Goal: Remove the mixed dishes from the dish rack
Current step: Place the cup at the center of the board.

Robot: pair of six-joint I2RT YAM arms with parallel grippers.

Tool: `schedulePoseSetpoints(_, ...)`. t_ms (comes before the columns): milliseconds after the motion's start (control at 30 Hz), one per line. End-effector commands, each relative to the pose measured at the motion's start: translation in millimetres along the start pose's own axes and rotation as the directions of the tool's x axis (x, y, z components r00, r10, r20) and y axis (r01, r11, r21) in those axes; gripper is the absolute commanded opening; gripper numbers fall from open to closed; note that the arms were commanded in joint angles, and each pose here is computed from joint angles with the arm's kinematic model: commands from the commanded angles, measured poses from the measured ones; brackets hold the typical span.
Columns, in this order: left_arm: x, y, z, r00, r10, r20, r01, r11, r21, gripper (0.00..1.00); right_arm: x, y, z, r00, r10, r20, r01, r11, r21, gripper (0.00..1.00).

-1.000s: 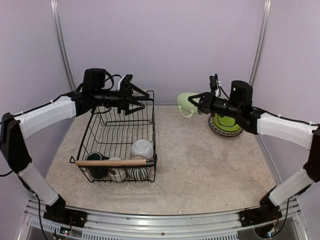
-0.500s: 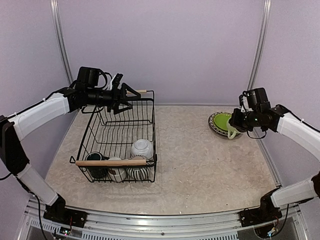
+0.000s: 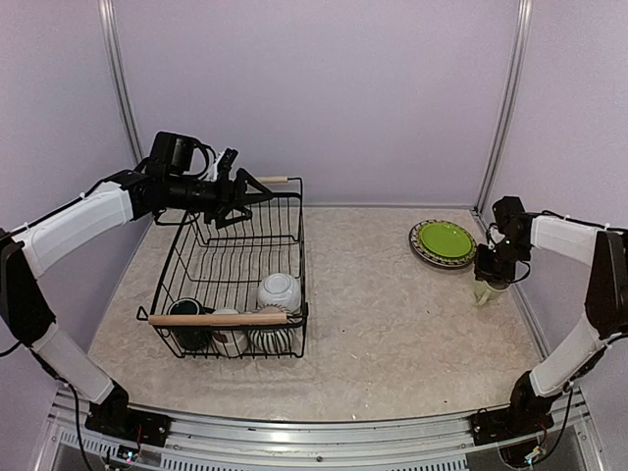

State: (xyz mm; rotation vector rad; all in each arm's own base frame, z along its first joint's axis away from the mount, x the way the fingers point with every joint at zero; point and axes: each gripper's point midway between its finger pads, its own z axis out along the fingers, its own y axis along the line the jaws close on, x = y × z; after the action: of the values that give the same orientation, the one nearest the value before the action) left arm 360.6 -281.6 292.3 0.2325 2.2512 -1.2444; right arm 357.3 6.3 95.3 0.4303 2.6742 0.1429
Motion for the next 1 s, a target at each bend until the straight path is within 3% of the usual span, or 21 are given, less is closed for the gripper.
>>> schedulePoseSetpoints(0, -6.2, -6.1, -13.8, 0.999, 0.033, 0.025, -0.033, 0.999, -0.018, 0.91, -16.1, -1.7, 0.2, 0.999, -0.039, 0.008, 0.039, 0.999, -0.016, 0.00)
schedulePoseSetpoints(200, -0.5, 8.9, -7.4, 1.000, 0.016, -0.021, -0.018, 0.997, -0.078, 0.93, -12.1, -5.1, 17.2, 0.998, -0.048, -0.039, 0.048, 0.999, -0.007, 0.02)
schedulePoseSetpoints(467, 19.9, 34.9, 9.4, 0.993, -0.033, -0.114, 0.014, 0.987, -0.160, 0.94, -28.0, 5.1, 6.1, 0.998, -0.063, 0.010, 0.064, 0.997, -0.046, 0.40)
schedulePoseSetpoints(967, 77.6, 61.8, 22.0, 0.960, -0.033, -0.277, -0.059, 0.946, -0.318, 0.93, -46.0, 17.0, -56.7, 0.986, -0.082, 0.142, 0.096, 0.991, -0.091, 0.81)
